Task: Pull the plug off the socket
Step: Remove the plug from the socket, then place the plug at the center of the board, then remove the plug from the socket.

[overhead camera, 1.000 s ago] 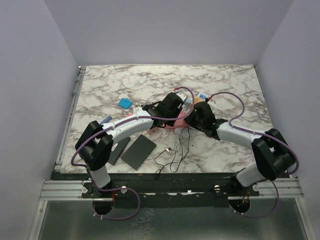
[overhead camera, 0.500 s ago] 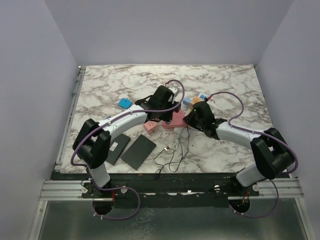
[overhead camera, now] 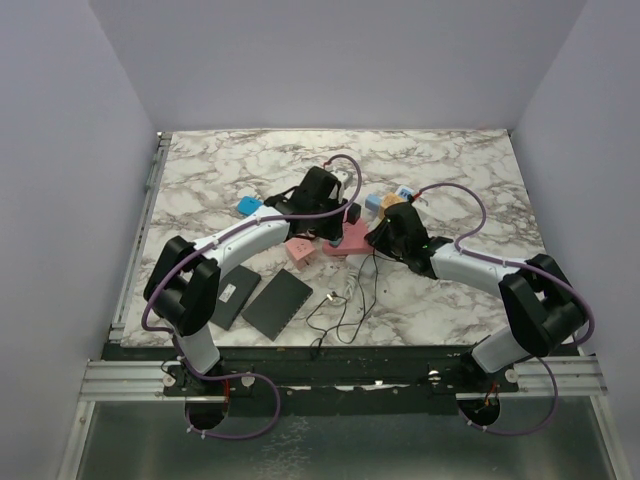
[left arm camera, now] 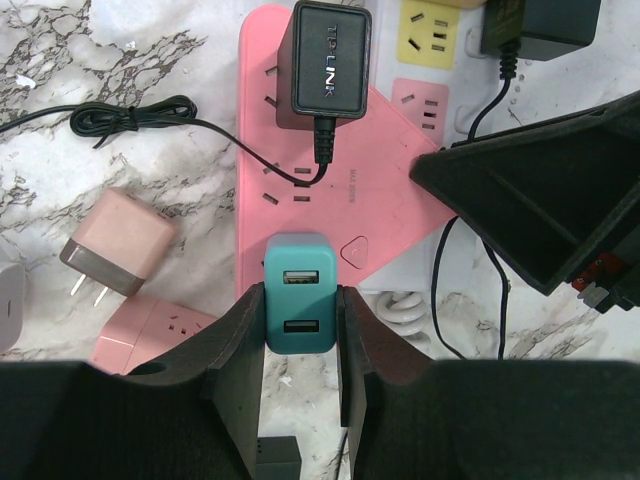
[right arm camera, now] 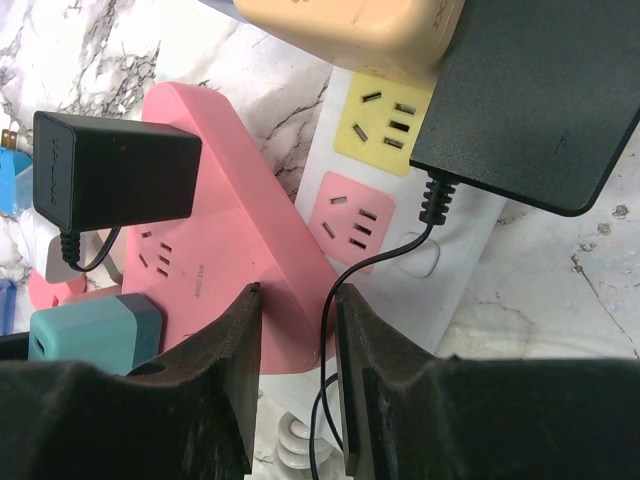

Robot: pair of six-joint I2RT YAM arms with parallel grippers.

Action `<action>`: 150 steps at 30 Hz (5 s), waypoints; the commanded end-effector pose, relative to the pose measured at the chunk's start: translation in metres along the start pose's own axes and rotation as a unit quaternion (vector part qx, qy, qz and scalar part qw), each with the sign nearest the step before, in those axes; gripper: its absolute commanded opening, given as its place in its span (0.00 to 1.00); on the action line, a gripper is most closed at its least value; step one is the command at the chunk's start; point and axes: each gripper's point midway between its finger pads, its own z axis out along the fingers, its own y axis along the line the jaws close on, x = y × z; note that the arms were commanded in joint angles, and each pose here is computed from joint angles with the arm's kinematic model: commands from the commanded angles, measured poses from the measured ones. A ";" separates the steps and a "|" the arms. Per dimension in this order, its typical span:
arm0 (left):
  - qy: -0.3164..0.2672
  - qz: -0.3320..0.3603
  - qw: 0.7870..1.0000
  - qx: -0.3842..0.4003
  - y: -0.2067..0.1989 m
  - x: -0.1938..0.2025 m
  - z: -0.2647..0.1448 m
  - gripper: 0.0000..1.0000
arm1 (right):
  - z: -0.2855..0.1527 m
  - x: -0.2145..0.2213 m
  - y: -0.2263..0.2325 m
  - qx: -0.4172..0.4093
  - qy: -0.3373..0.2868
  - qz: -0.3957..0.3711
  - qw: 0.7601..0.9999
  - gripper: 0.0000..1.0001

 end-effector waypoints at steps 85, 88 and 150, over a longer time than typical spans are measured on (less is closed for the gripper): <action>0.030 -0.167 0.984 -0.049 0.142 0.084 -0.049 0.23 | -0.030 0.108 -0.140 0.239 0.202 -0.128 0.941 0.31; 0.033 -0.164 0.984 -0.062 0.146 0.086 -0.050 0.29 | -0.030 0.109 -0.142 0.241 0.203 -0.128 0.940 0.31; -0.053 0.089 0.995 -0.017 -0.003 -0.071 0.049 0.65 | -0.026 0.114 -0.129 0.193 0.196 -0.135 0.952 0.31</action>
